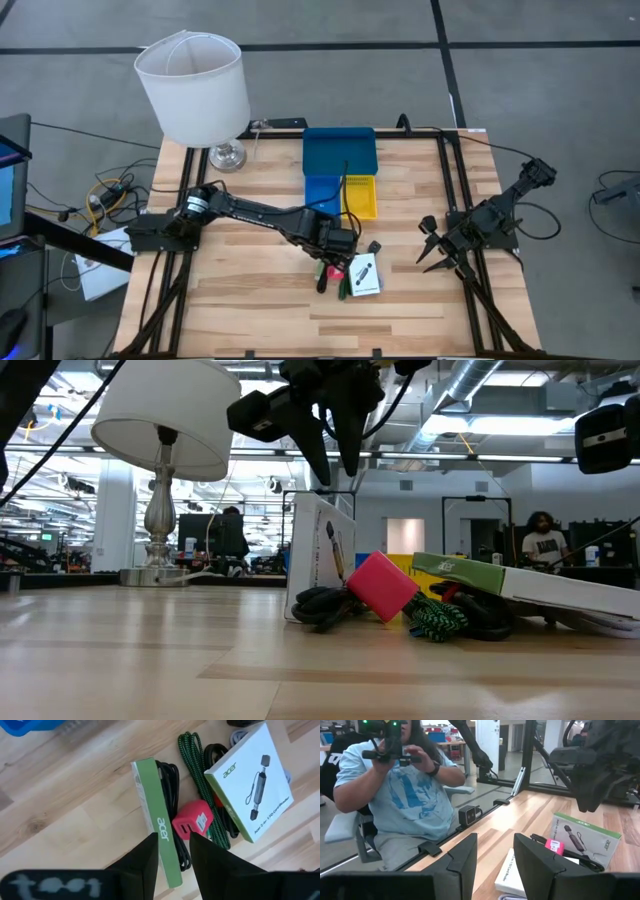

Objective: Pick and place items into bin
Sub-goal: Put the card reader box into the blue bin

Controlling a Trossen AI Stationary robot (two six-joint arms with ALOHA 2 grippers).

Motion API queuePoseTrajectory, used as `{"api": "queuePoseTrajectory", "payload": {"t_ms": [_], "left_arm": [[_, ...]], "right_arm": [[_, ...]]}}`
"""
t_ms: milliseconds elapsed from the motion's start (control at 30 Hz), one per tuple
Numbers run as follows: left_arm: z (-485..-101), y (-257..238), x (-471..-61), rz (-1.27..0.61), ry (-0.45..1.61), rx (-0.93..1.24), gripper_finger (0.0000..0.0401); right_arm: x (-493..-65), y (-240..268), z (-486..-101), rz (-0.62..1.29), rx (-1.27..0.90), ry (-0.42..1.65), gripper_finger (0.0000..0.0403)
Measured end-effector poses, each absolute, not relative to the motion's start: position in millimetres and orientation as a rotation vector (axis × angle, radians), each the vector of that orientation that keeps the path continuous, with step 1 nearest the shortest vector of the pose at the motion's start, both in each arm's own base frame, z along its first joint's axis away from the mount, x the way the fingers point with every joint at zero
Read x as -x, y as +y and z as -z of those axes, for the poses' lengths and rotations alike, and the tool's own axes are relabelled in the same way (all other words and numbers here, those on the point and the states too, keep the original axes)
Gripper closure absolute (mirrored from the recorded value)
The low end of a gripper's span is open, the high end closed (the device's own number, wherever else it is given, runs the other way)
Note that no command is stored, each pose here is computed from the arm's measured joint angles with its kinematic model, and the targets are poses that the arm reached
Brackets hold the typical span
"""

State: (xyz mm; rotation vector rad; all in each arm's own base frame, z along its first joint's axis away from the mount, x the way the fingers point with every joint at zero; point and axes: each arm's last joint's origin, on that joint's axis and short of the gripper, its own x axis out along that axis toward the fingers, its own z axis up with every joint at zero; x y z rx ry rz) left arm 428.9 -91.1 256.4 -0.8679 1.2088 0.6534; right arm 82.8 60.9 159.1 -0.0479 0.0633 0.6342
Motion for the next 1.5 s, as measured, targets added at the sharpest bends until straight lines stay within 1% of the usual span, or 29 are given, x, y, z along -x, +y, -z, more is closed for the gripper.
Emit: {"api": "queuePoseTrajectory", "payload": {"t_ms": [600, 700, 967, 1067, 1300, 1500], "left_arm": [[-256.3, -90.5, -428.2, -0.677, 1.198, 0.856, 0.0300], [-256.3, -90.6, -428.3, -0.677, 1.197, 0.857, 0.0292], [-256.3, -90.3, -428.4, -0.690, 1.188, 0.862, 0.0247], [-256.3, -90.3, -428.4, -0.691, 1.187, 0.862, 0.0236], [-256.2, -92.9, -428.3, -0.693, 1.176, 0.848, 0.0231], [-245.8, -96.4, -433.7, -0.683, 1.185, 0.827, 0.0231]], "right_arm": [[-82.8, 60.9, -159.1, -0.634, 0.048, 0.063, 0.0278], [-82.8, 60.9, -159.1, -0.634, 0.048, 0.063, 0.0278], [-82.8, 60.9, -159.1, -0.634, 0.048, 0.063, 0.0278], [-82.8, 60.9, -159.1, -0.634, 0.048, 0.063, 0.0278], [-82.8, 60.9, -159.1, -0.634, 0.048, 0.063, 0.0278], [-82.8, 60.9, -159.2, -0.634, 0.048, 0.063, 0.0278]]}}
